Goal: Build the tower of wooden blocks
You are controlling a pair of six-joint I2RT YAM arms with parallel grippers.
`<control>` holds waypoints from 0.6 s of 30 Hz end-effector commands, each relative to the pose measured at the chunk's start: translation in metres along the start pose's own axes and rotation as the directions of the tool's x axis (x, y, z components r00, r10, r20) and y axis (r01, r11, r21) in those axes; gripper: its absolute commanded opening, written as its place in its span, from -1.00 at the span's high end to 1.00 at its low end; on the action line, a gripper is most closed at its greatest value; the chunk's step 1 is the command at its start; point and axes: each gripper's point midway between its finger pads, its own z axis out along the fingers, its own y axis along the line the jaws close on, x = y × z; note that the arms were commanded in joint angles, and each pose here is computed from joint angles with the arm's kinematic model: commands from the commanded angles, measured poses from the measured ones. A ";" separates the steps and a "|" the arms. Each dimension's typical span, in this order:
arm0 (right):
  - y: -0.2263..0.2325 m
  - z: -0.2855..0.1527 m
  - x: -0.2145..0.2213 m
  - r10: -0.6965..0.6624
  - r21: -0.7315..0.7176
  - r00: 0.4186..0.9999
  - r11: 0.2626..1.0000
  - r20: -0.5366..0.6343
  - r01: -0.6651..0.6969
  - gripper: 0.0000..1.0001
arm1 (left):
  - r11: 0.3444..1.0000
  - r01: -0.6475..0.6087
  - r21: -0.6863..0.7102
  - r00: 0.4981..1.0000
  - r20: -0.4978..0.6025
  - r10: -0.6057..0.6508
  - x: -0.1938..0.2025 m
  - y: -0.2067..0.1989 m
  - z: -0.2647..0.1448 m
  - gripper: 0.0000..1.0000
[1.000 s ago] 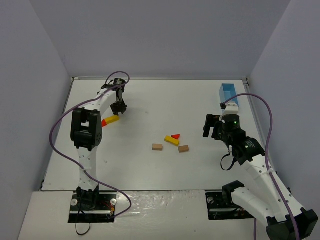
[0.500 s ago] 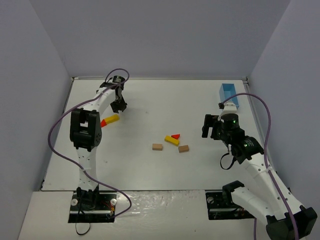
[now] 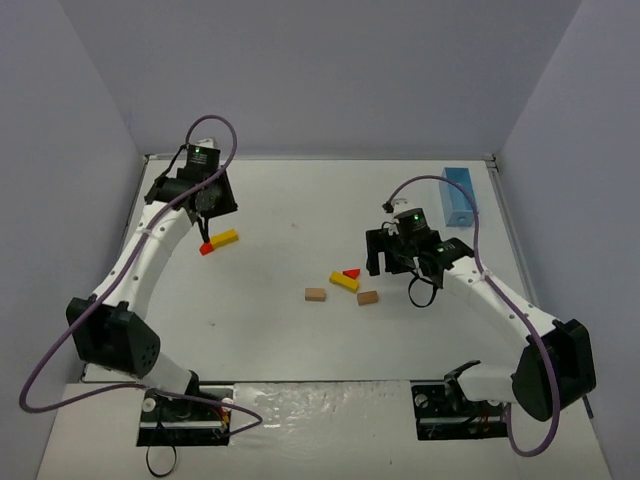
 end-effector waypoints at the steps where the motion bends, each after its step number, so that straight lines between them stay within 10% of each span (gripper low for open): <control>1: 0.032 0.022 -0.026 -0.077 -0.043 0.996 0.996 0.048 0.079 -0.56 | 0.996 -0.093 -0.001 0.995 0.030 0.093 0.022 0.024 -0.027 0.52; 18: 0.036 0.091 -0.019 -0.003 0.035 1.000 0.999 -0.008 0.003 -0.36 | 0.993 -0.098 0.065 0.995 -0.012 0.099 0.119 0.058 -0.030 0.52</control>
